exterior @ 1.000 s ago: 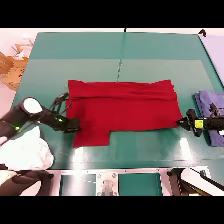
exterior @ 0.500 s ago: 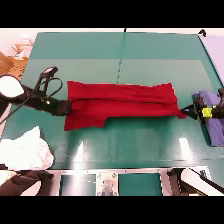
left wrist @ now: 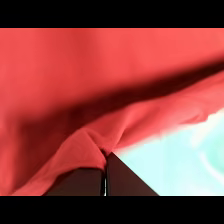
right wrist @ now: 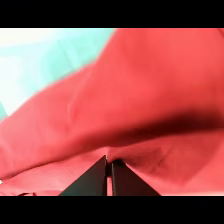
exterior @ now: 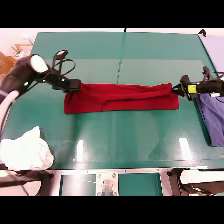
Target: Fold the shirts.
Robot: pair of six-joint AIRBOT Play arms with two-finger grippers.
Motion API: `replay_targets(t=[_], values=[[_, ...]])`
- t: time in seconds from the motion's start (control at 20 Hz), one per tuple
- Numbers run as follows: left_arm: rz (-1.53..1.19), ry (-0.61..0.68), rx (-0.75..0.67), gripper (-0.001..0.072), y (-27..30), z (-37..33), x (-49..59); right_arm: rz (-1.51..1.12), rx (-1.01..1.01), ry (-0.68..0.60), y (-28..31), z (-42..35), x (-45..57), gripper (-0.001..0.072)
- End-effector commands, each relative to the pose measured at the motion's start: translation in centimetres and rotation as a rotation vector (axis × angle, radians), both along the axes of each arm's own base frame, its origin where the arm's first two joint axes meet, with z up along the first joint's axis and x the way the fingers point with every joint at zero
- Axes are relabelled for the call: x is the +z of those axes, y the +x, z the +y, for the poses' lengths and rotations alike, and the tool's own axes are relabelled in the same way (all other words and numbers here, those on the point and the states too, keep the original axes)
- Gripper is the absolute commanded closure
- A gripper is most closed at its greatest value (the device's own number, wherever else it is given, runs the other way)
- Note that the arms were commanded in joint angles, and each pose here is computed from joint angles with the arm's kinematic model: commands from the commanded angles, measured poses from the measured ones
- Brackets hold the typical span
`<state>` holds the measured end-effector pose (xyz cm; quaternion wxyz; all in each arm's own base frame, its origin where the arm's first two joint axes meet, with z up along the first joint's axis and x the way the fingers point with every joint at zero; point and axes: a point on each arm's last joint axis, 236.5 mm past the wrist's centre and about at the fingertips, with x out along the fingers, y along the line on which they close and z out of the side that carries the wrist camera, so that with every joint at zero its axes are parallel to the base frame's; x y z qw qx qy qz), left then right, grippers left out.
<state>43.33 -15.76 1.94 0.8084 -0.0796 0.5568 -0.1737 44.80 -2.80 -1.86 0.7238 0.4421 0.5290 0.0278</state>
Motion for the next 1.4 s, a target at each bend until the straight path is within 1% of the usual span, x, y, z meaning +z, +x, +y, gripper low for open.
replay_targets(t=[0.0,0.05,0.1,0.15,0.25,0.35,0.4,0.45,0.5,0.55,0.6,0.65,0.7,0.75,0.85,1.0,1.05,1.1,1.15,1.2,1.35], values=[[-0.143,-0.014,0.057,0.0683,7.8,-0.6,-1.3,-0.057,-0.065,-0.019,6.2,-1.4,-2.8,0.0606],[-0.197,-0.028,0.085,0.0447,9.8,-0.4,-0.6,-0.079,-0.077,-0.026,7.6,-2.3,-2.8,0.0504],[-0.244,-0.039,0.115,0.0143,11.3,0.0,0.3,-0.090,-0.065,-0.023,8.4,-2.9,-2.2,0.0373],[-0.288,-0.041,0.136,0.0118,12.4,0.8,1.4,-0.106,-0.042,-0.025,8.8,-3.6,-1.3,0.0338],[-0.316,-0.042,0.195,0.0119,13.7,3.6,3.7,-0.153,0.032,-0.045,8.2,-5.3,1.2,0.0339],[-0.247,-0.061,0.262,0.0119,13.3,6.2,4.3,-0.111,0.121,-0.086,5.4,-7.7,1.4,0.0328],[-0.197,-0.051,0.262,0.0119,12.4,7.1,3.8,-0.054,0.144,-0.102,3.7,-8.8,0.5,0.0230],[-0.138,-0.041,0.256,0.0119,11.3,7.7,3.0,0.004,0.169,-0.118,2.0,-9.7,-0.5,0.0167],[-0.087,-0.031,0.240,0.0119,10.2,7.8,2.4,0.047,0.206,-0.124,0.5,-10.2,-1.5,0.0167],[-0.051,-0.019,0.211,0.0120,9.2,7.6,1.9,0.071,0.232,-0.112,-0.5,-10.3,-2.3,0.0167],[-0.026,-0.013,0.184,0.0150,8.5,7.4,1.6,0.081,0.256,-0.099,-1.1,-10.1,-3.1,0.0167],[-0.011,-0.009,0.167,0.0375,8.1,7.2,1.5,0.090,0.271,-0.087,-1.5,-9.8,-4.0,0.0167],[-0.010,-0.005,0.144,0.0636,7.9,6.8,1.4,0.102,0.280,-0.069,-1.7,-9.4,-5.0,0.0167],[-0.008,-0.021,0.137,0.0689,7.8,6.4,1.5,0.120,0.287,-0.048,-1.8,-8.9,-6.0,0.0167],[-0.005,-0.057,0.137,0.0690,7.8,5.7,1.8,0.143,0.309,0.000,-1.6,-7.3,-7.8,0.0167],[0.002,-0.119,0.136,0.0690,7.7,4.5,2.4,0.109,0.372,0.062,-0.3,-3.6,-9.1,0.0168],[0.003,-0.142,0.131,0.0690,7.7,3.9,2.6,0.098,0.382,0.062,0.3,-2.6,-9.4,0.0208],[0.001,-0.145,0.120,0.0690,7.7,3.4,2.6,0.092,0.388,0.052,0.7,-2.1,-9.6,0.0389],[-0.006,-0.142,0.098,0.0690,7.6,2.5,2.5,0.086,0.399,0.047,0.9,-1.6,-9.4,0.0667],[-0.015,-0.138,0.076,0.0690,7.5,1.5,2.4,0.080,0.415,0.048,1.1,-1.3,-8.8,0.0696],[-0.060,-0.156,0.023,0.0690,7.7,-3.9,1.2,0.070,0.452,0.058,1.0,-1.2,-4.7,0.0697]])
